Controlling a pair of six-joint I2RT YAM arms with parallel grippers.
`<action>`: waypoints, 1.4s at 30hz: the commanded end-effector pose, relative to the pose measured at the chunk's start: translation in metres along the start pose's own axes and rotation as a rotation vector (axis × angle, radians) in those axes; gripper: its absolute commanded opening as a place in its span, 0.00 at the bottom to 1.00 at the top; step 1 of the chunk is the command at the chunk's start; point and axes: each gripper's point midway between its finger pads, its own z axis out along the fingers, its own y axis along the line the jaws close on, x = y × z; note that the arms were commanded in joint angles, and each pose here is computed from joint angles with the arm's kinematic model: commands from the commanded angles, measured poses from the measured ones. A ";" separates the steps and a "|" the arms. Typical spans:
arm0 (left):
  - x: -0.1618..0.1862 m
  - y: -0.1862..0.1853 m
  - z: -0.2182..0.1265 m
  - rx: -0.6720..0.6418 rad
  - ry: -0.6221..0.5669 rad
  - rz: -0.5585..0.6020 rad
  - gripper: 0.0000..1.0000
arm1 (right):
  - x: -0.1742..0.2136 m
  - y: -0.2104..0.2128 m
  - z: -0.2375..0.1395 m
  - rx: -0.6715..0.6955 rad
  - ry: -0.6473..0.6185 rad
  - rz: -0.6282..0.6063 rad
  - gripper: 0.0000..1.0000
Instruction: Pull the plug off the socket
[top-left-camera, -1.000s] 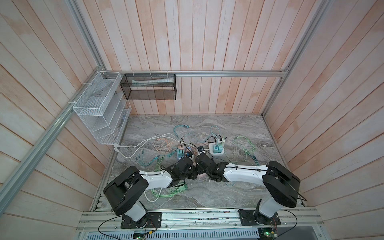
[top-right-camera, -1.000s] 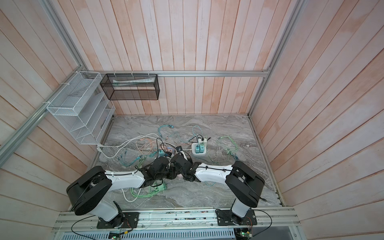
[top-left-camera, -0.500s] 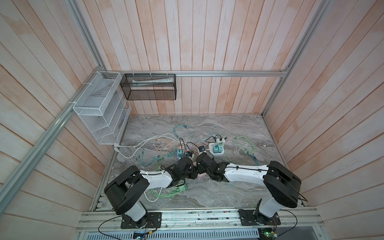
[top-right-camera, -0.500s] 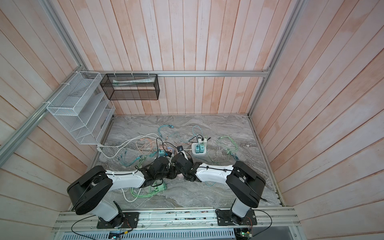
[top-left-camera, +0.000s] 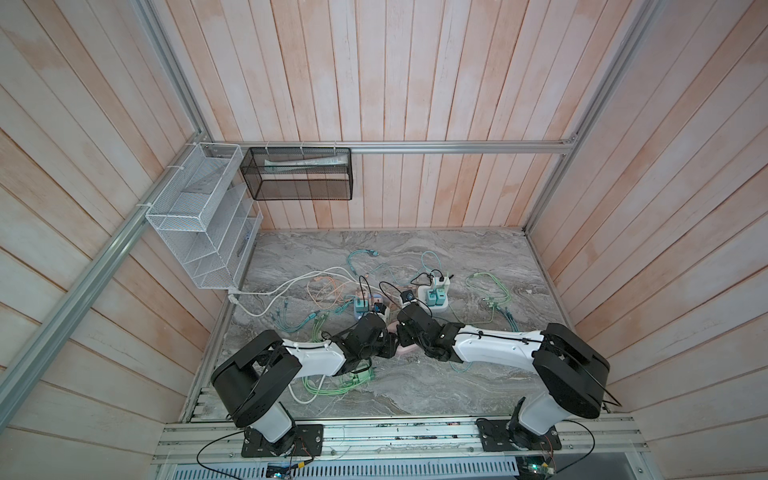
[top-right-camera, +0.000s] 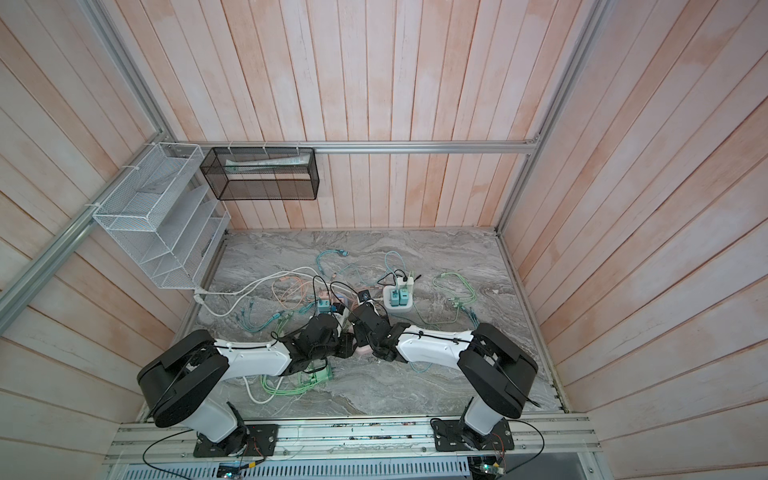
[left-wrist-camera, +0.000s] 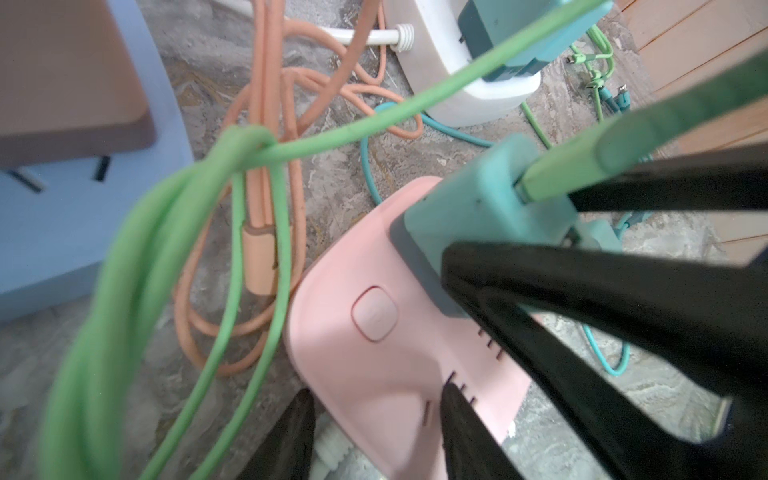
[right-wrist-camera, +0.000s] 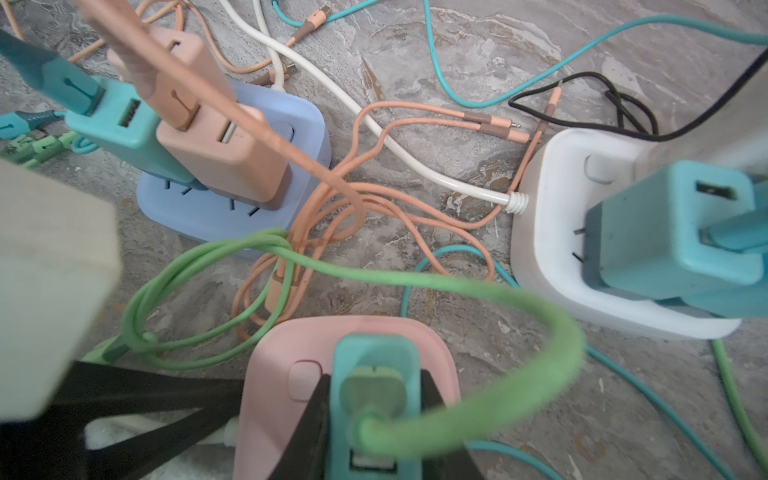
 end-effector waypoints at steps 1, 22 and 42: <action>0.077 0.032 0.005 -0.085 0.266 0.014 0.50 | -0.038 0.062 -0.014 -0.202 -0.100 0.038 0.00; 0.078 0.030 0.008 -0.063 0.271 0.008 0.50 | -0.039 0.072 -0.009 -0.195 -0.124 0.082 0.00; 0.086 0.034 0.007 -0.078 0.303 0.012 0.50 | -0.037 0.048 -0.013 -0.222 -0.111 0.120 0.00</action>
